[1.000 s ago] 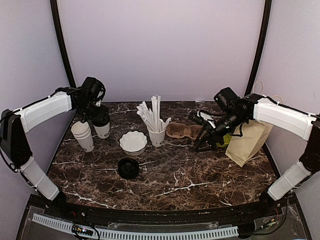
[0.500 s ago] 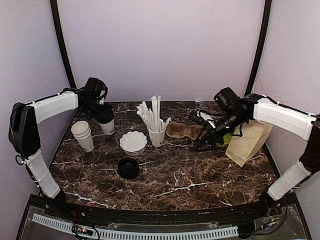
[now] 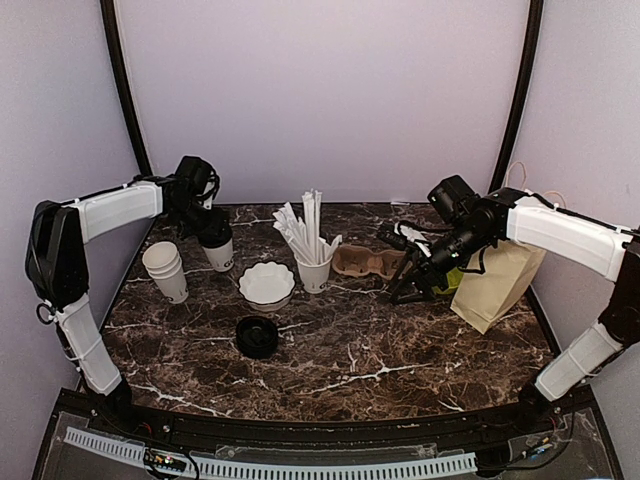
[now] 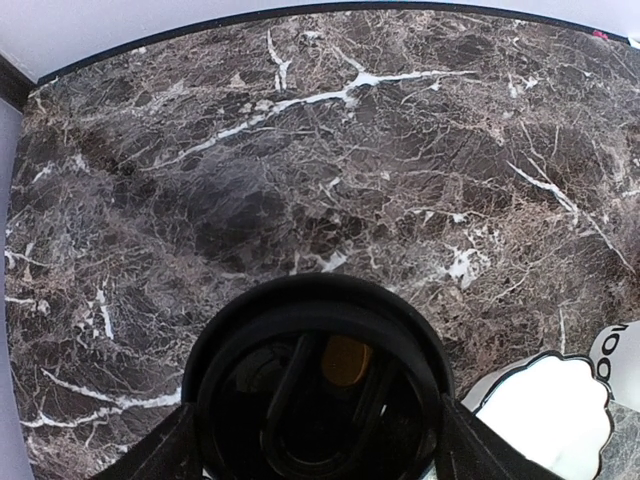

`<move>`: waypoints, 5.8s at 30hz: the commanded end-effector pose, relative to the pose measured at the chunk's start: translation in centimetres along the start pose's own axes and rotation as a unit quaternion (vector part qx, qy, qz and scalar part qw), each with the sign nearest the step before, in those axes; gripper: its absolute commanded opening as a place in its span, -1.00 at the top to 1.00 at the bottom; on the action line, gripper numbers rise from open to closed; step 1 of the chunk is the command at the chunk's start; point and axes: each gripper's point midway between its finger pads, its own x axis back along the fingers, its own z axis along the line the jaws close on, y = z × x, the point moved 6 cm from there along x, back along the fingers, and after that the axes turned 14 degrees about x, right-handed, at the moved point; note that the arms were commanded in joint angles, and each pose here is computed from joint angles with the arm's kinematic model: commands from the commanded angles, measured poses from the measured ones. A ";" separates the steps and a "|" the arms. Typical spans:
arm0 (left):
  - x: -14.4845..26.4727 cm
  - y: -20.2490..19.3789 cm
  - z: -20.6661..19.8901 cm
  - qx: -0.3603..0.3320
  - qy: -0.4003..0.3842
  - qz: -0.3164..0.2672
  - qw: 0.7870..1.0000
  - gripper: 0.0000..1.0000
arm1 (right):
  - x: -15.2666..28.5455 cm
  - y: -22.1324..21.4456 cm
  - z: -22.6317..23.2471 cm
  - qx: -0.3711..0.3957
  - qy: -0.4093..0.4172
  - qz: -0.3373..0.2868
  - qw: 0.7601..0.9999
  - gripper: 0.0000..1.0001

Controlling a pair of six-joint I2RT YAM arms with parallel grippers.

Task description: Pack the takeout coffee

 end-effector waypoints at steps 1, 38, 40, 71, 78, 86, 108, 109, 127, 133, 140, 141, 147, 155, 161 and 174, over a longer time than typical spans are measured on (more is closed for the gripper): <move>2.6 2.1 -0.2 0.005 -0.012 -0.032 0.999 -0.63 | 0.4 0.3 0.3 0.010 -0.008 -0.008 1.000 -0.34; 8.3 -5.7 6.7 -0.021 0.157 0.099 0.982 0.17 | 0.3 -0.2 0.6 0.006 -0.008 -0.006 1.000 -0.34; 7.8 -5.7 6.6 -0.024 0.157 0.102 0.982 0.20 | 0.4 -0.3 0.7 0.006 -0.010 -0.005 1.000 -0.34; 10.9 -4.4 6.3 -0.043 0.135 0.096 0.985 1.00 | 0.0 -0.1 0.2 0.002 -0.005 -0.003 1.000 -0.34; 11.4 -4.5 7.9 -0.034 0.202 0.118 0.972 1.00 | -0.1 0.1 0.2 0.001 0.001 -0.005 1.000 -0.34; 12.9 -4.0 3.0 0.048 -0.016 0.137 0.989 1.00 | -0.2 0.3 0.3 0.005 0.006 -0.006 1.000 -0.34; 11.0 -4.7 4.8 0.012 0.161 0.144 0.976 1.00 | -0.5 0.8 0.6 0.017 0.015 -0.005 1.000 -0.33; 10.7 -4.5 7.3 -0.007 0.268 0.144 0.953 1.00 | -0.5 0.8 0.7 0.017 0.016 -0.005 1.000 -0.34; 13.0 -2.1 6.7 0.013 0.257 0.124 0.958 1.00 | -0.9 0.9 0.6 0.020 0.018 0.005 1.000 -0.34; 15.6 -1.8 7.5 0.024 0.269 0.095 0.958 1.00 | -0.4 1.3 0.7 0.027 0.012 0.003 1.000 -0.34; 20.7 -0.5 5.3 0.011 0.199 0.012 0.980 1.00 | -0.3 1.4 0.8 0.025 0.016 0.003 1.000 -0.33; 21.3 -0.4 4.2 0.005 0.167 0.002 0.986 1.00 | -0.3 1.4 0.7 0.024 0.017 0.005 1.000 -0.33; 23.6 -3.2 -3.4 -0.104 -0.060 0.011 0.993 1.00 | -0.2 0.5 0.0 0.013 -0.003 0.016 1.000 -0.33; 24.6 -14.1 -12.4 -0.330 -0.232 0.111 0.908 1.00 | -0.2 -2.5 -1.4 -0.011 -0.043 0.019 0.999 -0.31; 24.4 -19.7 -18.3 -0.434 -0.242 0.131 0.858 1.00 | 0.5 -4.4 -3.0 -0.024 -0.091 -0.004 0.996 -0.30; 18.8 -27.4 -25.8 -0.576 -0.203 0.105 0.785 1.00 | 1.0 -6.5 -4.6 -0.047 -0.120 -0.036 0.991 -0.31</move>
